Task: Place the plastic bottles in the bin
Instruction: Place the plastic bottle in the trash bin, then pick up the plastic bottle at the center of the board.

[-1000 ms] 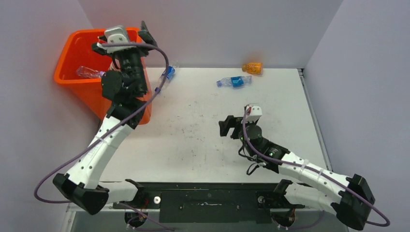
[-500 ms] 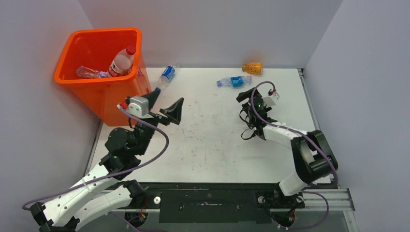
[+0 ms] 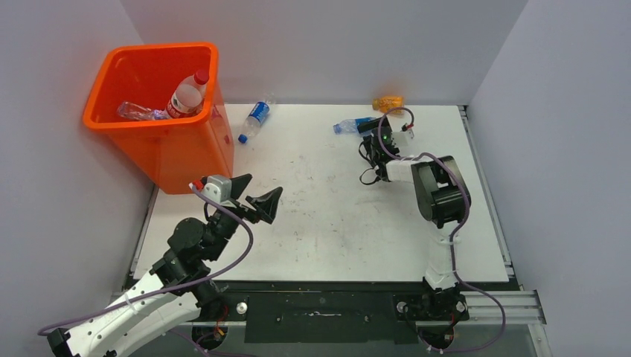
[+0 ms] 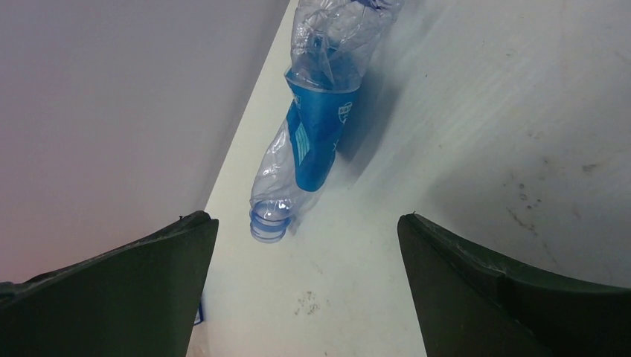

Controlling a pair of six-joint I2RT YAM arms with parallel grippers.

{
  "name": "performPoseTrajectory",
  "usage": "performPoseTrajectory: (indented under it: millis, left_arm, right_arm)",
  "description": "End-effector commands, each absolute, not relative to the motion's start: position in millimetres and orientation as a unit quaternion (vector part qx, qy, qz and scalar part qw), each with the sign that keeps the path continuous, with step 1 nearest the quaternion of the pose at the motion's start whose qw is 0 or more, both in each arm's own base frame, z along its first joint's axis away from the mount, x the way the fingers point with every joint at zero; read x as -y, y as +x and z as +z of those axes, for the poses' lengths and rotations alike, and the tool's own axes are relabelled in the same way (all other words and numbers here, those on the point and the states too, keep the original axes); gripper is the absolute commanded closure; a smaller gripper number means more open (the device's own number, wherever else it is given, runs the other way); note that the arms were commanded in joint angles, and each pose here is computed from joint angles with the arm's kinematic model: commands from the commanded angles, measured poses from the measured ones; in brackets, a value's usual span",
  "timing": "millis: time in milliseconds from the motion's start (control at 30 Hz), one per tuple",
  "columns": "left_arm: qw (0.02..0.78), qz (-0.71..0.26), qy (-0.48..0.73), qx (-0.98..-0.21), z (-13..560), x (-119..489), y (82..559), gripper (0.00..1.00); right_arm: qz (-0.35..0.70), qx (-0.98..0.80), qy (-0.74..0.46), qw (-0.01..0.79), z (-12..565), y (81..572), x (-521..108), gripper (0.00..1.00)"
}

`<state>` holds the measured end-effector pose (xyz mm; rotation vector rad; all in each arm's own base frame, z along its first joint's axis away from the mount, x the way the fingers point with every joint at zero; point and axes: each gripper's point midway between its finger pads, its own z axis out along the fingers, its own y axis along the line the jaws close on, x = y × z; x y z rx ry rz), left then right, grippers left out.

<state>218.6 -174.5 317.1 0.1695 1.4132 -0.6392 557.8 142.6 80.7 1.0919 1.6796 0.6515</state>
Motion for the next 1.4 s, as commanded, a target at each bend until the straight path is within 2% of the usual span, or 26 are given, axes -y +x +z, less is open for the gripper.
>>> performPoseTrajectory:
  millis: [0,67,267,433,467,633,800,933,1133,1367]
  left_arm:
    - [0.708,-0.301,0.071,-0.635,318.1,177.8,217.0,0.04]
    - [0.705,-0.308,0.069,-0.635,319.6,179.1,216.4,0.04]
    - [0.706,-0.325,0.062,-0.626,323.5,178.7,212.1,0.04]
    - [0.704,-0.325,0.061,-0.628,319.7,178.4,211.4,0.04]
    - [0.704,-0.327,0.062,-0.627,320.2,178.8,210.7,0.04]
    - [0.704,-0.326,0.059,-0.628,320.5,177.7,210.8,0.04]
    - [0.708,-0.328,0.05,-0.624,327.0,171.9,207.9,0.04]
    - [0.713,-0.342,0.032,-0.611,340.3,165.5,202.8,0.04]
    - [0.693,-0.378,0.044,-0.612,357.1,163.8,184.1,0.04]
    - [0.611,-0.479,0.19,-0.601,358.8,201.9,125.9,0.04]
  right_arm:
    - [0.292,-0.663,0.483,0.492,85.2,585.6,-149.9,0.03]
    - [0.279,-0.661,0.498,0.488,74.0,589.8,-147.0,0.0]
    - [0.262,-0.655,0.521,0.48,41.7,601.7,-141.7,0.2]
    - [0.266,-0.657,0.526,0.47,21.2,604.2,-142.9,0.55]
    - [0.268,-0.657,0.525,0.469,19.5,603.0,-143.9,0.6]
    - [0.286,-0.658,0.505,0.481,35.5,594.7,-145.2,0.93]
    - [0.333,-0.647,0.454,0.514,99.7,571.0,-148.0,0.95]
    - [0.388,-0.651,0.361,0.544,162.4,532.3,-164.9,0.95]
    - [0.461,-0.664,0.188,0.558,233.2,439.3,-206.1,0.95]
    - [0.466,-0.675,-0.079,0.566,306.9,314.7,-264.1,0.95]
